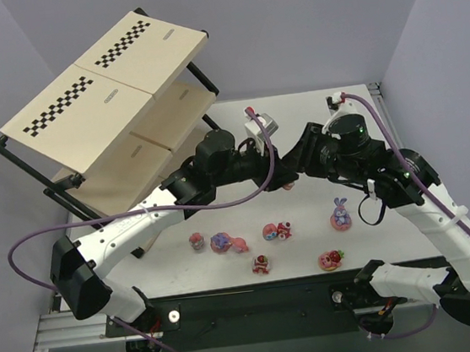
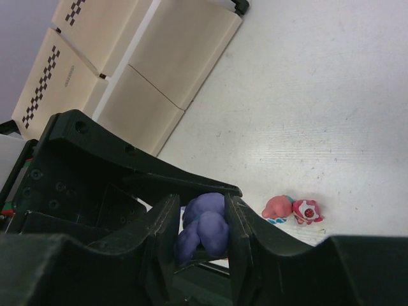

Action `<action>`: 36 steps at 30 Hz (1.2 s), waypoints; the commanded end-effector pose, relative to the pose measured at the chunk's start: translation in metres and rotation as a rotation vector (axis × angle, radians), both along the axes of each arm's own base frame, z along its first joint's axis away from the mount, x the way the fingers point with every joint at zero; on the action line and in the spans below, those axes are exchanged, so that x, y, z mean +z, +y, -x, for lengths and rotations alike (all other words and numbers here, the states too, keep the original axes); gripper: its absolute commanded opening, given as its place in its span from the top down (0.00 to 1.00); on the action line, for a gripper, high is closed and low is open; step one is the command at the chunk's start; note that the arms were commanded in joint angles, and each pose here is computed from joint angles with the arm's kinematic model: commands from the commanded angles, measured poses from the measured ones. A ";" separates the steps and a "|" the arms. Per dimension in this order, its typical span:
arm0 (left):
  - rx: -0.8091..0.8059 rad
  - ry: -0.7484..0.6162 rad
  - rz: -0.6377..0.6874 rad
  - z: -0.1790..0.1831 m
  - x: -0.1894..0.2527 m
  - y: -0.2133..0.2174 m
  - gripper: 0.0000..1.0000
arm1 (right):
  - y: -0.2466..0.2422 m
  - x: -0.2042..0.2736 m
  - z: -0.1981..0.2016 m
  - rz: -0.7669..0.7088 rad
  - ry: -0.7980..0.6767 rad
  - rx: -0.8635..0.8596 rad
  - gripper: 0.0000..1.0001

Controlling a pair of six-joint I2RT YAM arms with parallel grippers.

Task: Place and organize the plastic toys onto the shelf

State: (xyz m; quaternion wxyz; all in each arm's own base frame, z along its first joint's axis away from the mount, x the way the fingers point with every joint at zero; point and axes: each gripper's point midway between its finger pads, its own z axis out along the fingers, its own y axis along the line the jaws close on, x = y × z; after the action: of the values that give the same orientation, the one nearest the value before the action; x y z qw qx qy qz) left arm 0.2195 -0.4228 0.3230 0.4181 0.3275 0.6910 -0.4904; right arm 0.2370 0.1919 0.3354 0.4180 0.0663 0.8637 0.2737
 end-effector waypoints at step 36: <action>0.564 -0.415 0.121 -0.199 0.233 0.187 1.00 | -0.064 0.031 -0.001 0.016 -0.195 -0.232 0.29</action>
State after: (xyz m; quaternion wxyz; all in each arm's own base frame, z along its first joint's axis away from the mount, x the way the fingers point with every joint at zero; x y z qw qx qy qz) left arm 0.3882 -0.2465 0.5787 0.7117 0.1760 0.5989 -0.3223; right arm 0.2267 0.1341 0.3705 0.5146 0.1354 0.8085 0.2513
